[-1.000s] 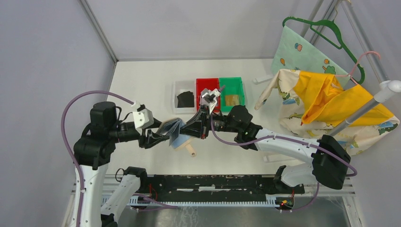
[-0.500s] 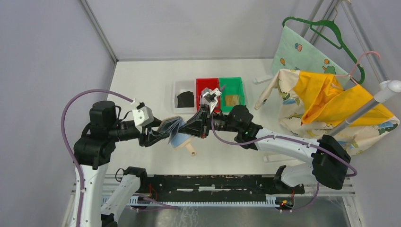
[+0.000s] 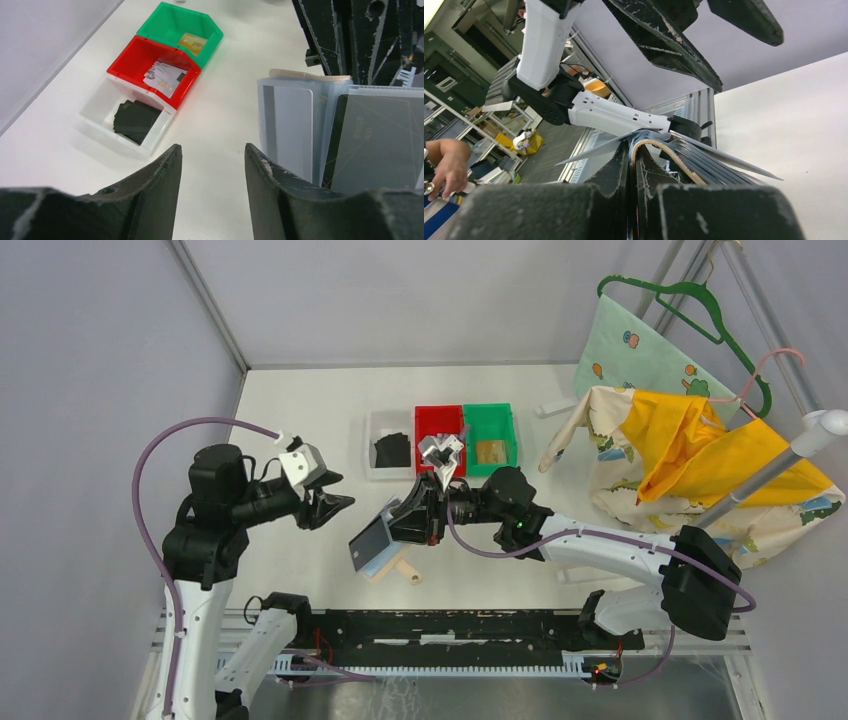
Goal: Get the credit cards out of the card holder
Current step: Remove the credit card from the card holder.
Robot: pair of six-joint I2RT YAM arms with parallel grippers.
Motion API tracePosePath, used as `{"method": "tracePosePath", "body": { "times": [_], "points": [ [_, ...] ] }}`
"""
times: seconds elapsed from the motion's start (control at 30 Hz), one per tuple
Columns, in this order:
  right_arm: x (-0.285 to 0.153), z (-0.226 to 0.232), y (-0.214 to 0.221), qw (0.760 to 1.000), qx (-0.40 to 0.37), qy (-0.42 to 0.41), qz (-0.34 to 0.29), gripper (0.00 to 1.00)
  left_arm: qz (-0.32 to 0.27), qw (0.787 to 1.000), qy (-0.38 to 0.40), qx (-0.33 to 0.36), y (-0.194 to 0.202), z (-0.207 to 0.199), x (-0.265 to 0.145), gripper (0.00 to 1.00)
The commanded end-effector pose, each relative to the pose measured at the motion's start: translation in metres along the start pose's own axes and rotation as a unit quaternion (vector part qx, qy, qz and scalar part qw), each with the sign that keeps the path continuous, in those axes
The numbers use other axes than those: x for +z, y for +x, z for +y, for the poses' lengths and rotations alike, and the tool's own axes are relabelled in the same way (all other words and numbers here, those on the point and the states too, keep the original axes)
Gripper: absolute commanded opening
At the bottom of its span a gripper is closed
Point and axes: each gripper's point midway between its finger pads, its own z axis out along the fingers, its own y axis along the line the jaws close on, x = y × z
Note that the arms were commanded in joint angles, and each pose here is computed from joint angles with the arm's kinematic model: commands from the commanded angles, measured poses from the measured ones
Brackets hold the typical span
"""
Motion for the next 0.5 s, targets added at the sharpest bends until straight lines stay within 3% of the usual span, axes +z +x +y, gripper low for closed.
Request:
{"method": "tracePosePath", "body": {
  "times": [0.0,0.1,0.3,0.47],
  "points": [
    [0.001,0.041,-0.034,0.995,-0.053,-0.067,-0.043,0.00,-0.029,0.998,0.050,-0.001,-0.011,-0.017,0.001,0.58],
    [0.000,0.043,-0.036,0.995,-0.057,-0.070,-0.044,0.00,-0.030,0.992,0.122,-0.002,-0.009,-0.044,-0.003,0.61],
    [-0.006,0.053,-0.035,0.992,-0.079,-0.091,-0.045,0.00,-0.016,0.981,0.193,-0.020,-0.007,-0.069,-0.013,0.63],
    [-0.010,0.070,-0.029,0.984,-0.116,-0.133,-0.016,0.00,-0.037,0.969,0.240,-0.048,-0.025,-0.080,-0.018,0.81]
  ]
}}
